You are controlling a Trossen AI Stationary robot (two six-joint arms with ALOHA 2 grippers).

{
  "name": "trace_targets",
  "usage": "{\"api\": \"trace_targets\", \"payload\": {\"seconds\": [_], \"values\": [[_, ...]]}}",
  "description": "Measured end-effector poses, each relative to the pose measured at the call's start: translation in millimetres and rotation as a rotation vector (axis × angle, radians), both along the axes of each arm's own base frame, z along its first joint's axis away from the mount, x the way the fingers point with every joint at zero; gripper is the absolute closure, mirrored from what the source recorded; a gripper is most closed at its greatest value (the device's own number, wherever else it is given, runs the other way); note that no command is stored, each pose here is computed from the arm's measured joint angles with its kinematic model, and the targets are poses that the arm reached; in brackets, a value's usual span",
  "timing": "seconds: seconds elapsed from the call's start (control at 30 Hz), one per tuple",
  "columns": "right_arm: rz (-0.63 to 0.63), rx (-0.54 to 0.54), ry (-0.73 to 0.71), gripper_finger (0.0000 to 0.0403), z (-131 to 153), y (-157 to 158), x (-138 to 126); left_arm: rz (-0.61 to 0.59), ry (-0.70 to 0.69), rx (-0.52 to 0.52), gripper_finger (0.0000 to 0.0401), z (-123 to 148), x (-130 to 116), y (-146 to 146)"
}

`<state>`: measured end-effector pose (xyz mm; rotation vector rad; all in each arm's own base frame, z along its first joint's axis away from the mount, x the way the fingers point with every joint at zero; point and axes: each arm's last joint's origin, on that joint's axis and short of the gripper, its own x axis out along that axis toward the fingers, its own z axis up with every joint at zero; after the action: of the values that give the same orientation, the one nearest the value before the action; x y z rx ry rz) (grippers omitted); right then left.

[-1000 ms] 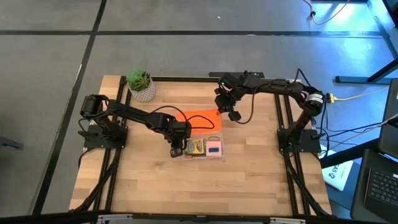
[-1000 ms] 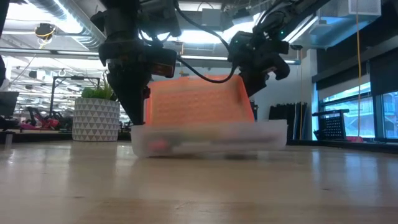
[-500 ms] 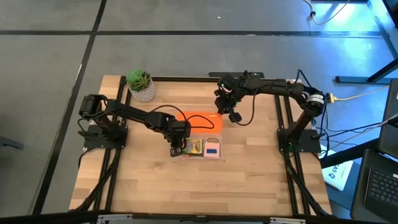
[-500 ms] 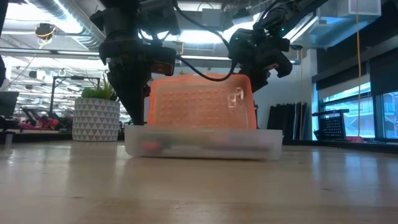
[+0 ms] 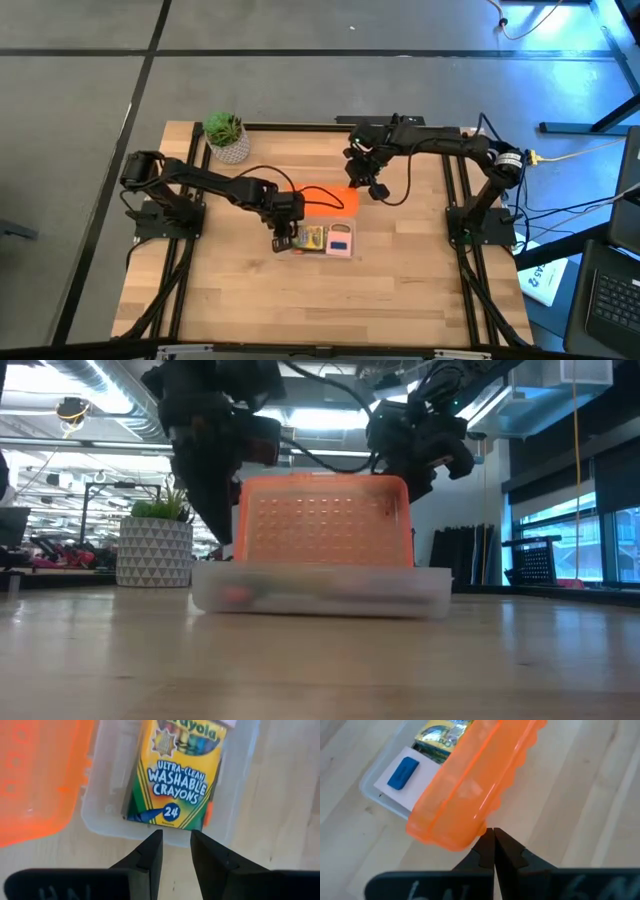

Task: Pack school essentials
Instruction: Close the supply box

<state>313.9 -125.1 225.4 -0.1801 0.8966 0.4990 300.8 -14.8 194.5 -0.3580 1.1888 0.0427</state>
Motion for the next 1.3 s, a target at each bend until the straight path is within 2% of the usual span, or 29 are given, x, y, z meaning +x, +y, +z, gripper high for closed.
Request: {"api": "trace_targets", "payload": {"seconds": [0.27,0.7,0.87,1.03,1.2,1.3], "values": [[0.033,-0.003,-0.006,0.0401,2.5,11.5,3.3,0.009,-0.072,-0.004,0.0307,23.1,-9.5,0.4],[0.094,-0.002,-0.020,0.0401,15.1,40.6,8.0,0.051,-0.227,-0.058,0.0307,77.0,-45.8,-9.7],[0.133,0.013,-0.012,0.0401,15.3,60.9,12.9,0.115,-0.277,0.002,0.0307,90.9,-59.3,-12.9],[0.139,0.038,-0.004,0.0401,15.9,77.7,17.2,0.136,-0.292,0.051,0.0307,92.0,-59.8,-14.2],[0.120,0.078,0.016,0.0401,14.7,96.6,22.8,0.122,-0.232,0.068,0.0307,77.6,-48.9,-16.8],[0.090,0.052,0.032,0.0401,11.2,108.9,27.9,0.110,-0.203,0.072,0.0307,69.6,-43.0,-19.7]]}}
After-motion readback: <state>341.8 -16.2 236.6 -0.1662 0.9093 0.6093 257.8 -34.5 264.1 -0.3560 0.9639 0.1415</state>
